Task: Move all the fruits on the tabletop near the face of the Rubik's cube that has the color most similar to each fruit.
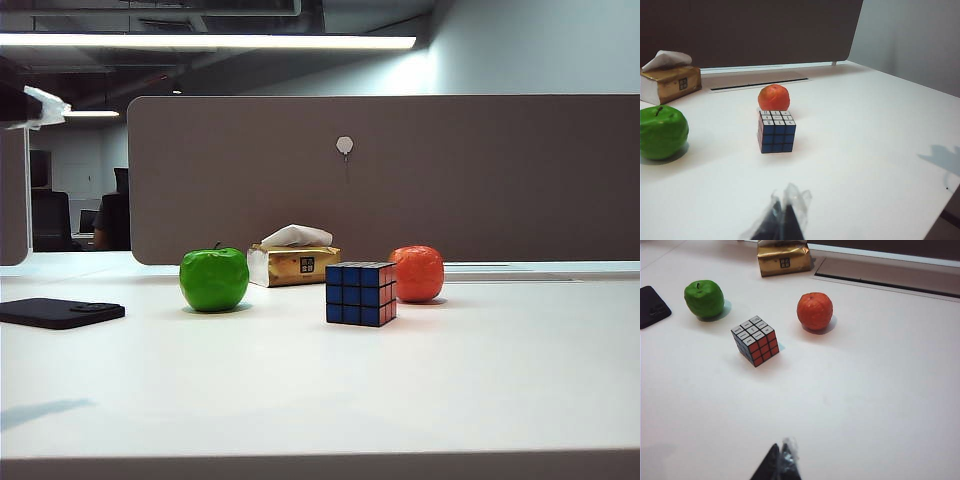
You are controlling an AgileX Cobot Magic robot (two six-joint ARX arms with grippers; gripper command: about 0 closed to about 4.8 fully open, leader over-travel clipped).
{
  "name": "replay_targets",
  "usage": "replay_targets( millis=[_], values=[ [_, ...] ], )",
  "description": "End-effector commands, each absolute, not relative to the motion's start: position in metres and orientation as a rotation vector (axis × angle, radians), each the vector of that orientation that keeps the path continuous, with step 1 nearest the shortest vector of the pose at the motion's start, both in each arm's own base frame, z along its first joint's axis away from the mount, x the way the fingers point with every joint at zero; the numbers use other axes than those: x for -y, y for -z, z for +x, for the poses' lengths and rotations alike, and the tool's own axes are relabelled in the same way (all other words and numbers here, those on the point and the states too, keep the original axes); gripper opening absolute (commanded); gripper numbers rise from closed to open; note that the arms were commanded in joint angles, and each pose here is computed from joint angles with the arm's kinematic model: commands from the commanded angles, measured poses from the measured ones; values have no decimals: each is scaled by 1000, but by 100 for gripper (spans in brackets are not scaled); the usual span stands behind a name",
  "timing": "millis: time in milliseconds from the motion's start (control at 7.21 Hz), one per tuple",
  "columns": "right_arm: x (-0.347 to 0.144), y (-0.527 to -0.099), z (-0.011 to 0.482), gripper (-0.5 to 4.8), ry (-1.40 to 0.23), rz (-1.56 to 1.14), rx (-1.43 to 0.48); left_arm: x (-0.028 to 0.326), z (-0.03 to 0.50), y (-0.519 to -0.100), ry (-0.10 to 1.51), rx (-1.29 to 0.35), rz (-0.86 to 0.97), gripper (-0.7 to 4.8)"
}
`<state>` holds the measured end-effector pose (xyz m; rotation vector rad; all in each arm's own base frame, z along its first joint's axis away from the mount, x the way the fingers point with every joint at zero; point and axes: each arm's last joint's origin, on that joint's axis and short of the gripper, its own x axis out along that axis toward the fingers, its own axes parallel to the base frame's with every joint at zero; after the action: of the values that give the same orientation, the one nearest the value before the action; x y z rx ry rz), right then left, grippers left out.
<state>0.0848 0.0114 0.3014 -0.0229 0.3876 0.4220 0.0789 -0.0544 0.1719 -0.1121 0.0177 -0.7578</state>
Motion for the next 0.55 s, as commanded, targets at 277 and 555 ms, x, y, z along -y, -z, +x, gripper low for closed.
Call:
replay_targets(
  millis=[277, 555],
  values=[
    [-11, -310, 105, -1, -407, -83, -351, 56, 83, -182, 754, -89, -86, -5],
    [-10, -309, 129, -1, -396, -85, -355, 71, 108, -222, 754, -139, -11, -5]
  ],
)
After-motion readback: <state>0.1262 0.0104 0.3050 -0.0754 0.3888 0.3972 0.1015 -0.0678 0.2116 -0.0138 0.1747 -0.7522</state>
